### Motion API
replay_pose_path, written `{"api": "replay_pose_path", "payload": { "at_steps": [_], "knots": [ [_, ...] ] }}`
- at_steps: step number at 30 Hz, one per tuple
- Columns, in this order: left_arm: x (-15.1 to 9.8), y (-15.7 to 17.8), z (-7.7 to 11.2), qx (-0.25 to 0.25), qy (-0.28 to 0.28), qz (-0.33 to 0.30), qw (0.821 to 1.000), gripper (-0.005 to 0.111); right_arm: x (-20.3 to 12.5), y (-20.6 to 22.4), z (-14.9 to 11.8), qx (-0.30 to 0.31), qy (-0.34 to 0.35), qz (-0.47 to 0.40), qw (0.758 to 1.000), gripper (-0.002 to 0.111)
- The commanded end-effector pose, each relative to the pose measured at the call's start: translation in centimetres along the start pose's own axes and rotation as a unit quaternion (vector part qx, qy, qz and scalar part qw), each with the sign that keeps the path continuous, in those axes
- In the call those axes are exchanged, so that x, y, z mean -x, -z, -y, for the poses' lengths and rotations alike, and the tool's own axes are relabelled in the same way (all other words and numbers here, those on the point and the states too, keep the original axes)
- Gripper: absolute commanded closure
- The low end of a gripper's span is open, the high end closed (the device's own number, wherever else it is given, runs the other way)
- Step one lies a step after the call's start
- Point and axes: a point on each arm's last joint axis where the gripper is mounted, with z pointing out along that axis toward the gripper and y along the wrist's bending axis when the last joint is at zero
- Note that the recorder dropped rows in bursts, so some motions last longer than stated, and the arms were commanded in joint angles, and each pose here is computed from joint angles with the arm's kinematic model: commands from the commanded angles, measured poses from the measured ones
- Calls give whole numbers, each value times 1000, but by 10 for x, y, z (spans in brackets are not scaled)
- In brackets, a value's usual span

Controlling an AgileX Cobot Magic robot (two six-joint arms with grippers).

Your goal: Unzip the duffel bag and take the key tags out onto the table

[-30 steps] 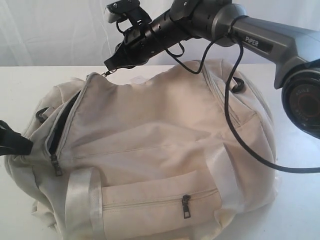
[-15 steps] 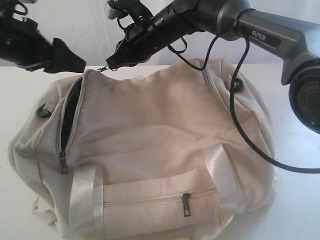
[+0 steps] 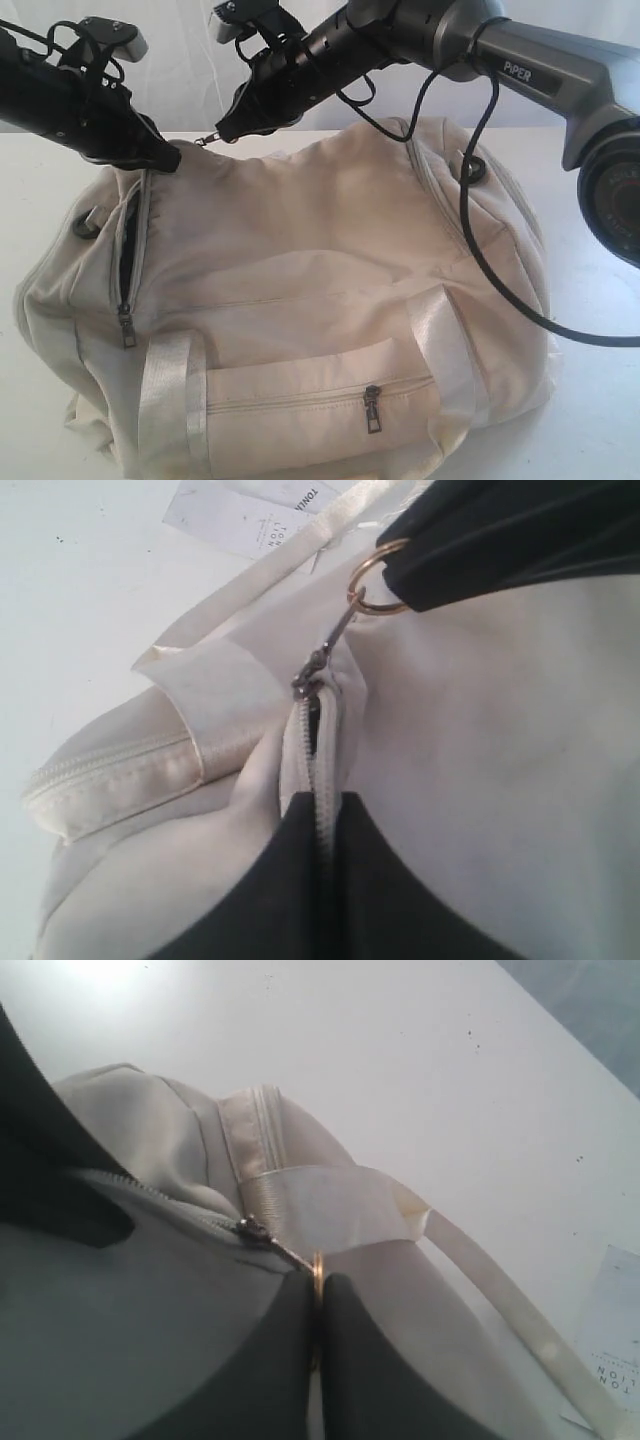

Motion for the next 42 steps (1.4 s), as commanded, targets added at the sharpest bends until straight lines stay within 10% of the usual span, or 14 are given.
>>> {"api": "replay_pose_path", "payload": {
  "at_steps": [1, 42],
  "knots": [
    [3, 15, 6, -1, -19, -14, 1000, 107, 0, 12, 13, -30, 15, -1, 999, 108],
    [5, 37, 8, 30, -34, -27, 999, 107, -43, 156, 105, -145, -89, -63, 983, 108]
  ]
}}
